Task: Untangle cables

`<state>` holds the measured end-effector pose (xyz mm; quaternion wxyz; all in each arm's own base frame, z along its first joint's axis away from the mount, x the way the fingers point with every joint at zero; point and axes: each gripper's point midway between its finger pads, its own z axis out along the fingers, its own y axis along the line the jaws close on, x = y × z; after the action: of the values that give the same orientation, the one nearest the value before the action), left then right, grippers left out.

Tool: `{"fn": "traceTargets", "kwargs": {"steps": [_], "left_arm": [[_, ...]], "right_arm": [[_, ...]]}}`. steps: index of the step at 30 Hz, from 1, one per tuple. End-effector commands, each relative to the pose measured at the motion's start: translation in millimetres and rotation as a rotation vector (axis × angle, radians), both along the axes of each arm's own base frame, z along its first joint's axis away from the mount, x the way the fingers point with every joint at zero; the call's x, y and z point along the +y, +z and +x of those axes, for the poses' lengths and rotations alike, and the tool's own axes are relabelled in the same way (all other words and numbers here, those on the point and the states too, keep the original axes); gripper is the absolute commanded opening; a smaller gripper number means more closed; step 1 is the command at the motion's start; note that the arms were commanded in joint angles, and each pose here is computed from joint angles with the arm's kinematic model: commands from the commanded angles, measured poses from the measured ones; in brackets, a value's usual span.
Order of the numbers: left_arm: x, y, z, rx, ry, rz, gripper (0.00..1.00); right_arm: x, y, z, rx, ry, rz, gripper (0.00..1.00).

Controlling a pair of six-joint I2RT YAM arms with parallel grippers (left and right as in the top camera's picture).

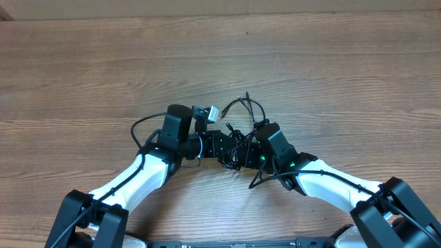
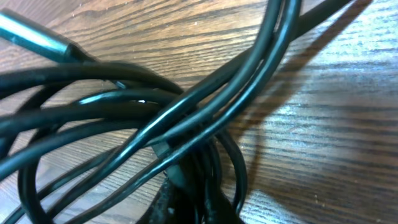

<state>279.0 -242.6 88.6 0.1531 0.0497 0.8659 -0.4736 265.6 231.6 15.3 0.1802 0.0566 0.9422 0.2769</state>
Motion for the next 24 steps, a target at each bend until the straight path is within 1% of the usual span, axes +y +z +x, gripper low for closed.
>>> {"fn": "traceTargets", "kwargs": {"steps": [1, 4, 6, 9, 10, 11, 14, 16, 20, 24], "left_arm": [[-8.8, 16.5, -4.5, 0.048, -0.036, -0.086, 0.04], [-8.6, 16.4, -3.8, 0.047, -0.032, -0.084, 0.04], [-5.8, 13.1, 1.3, 0.037, -0.003, -0.061, 0.04], [9.9, -0.8, 23.8, 0.018, 0.15, 0.039, 0.04], [18.5, -6.2, 33.5, 0.016, 0.225, 0.08, 0.04], [24.8, -9.8, 39.6, 0.014, 0.275, 0.108, 0.04], [48.4, -21.8, 54.8, 0.016, 0.435, 0.204, 0.04], [62.7, -33.0, 54.7, 0.037, 0.5, 0.277, 0.04], [75.7, -51.4, 38.9, 0.112, 0.511, 0.366, 0.05], [83.4, -61.3, 29.7, 0.147, 0.518, 0.412, 0.05]], "right_arm": [[2.6, 3.8, 6.5, -0.009, -0.023, 0.004, 0.04], [3.4, 5.1, 8.0, -0.011, -0.032, 0.014, 0.04], [2.2, 3.6, 6.5, 0.018, -0.064, 0.023, 0.04], [-3.0, -4.3, -3.6, 0.136, -0.171, 0.045, 0.04], [-2.9, -7.3, -11.1, 0.198, -0.201, 0.062, 0.04], [-1.1, -7.6, -15.1, 0.226, -0.201, 0.075, 0.04], [16.4, -1.6, -34.4, 0.3, -0.084, 0.148, 0.04], [27.6, 5.3, -47.4, 0.318, 0.036, 0.194, 0.04], [53.2, 32.3, -59.0, 0.272, 0.255, 0.34, 0.04], [64.3, 51.8, -52.5, 0.183, 0.323, 0.407, 0.04]]}}
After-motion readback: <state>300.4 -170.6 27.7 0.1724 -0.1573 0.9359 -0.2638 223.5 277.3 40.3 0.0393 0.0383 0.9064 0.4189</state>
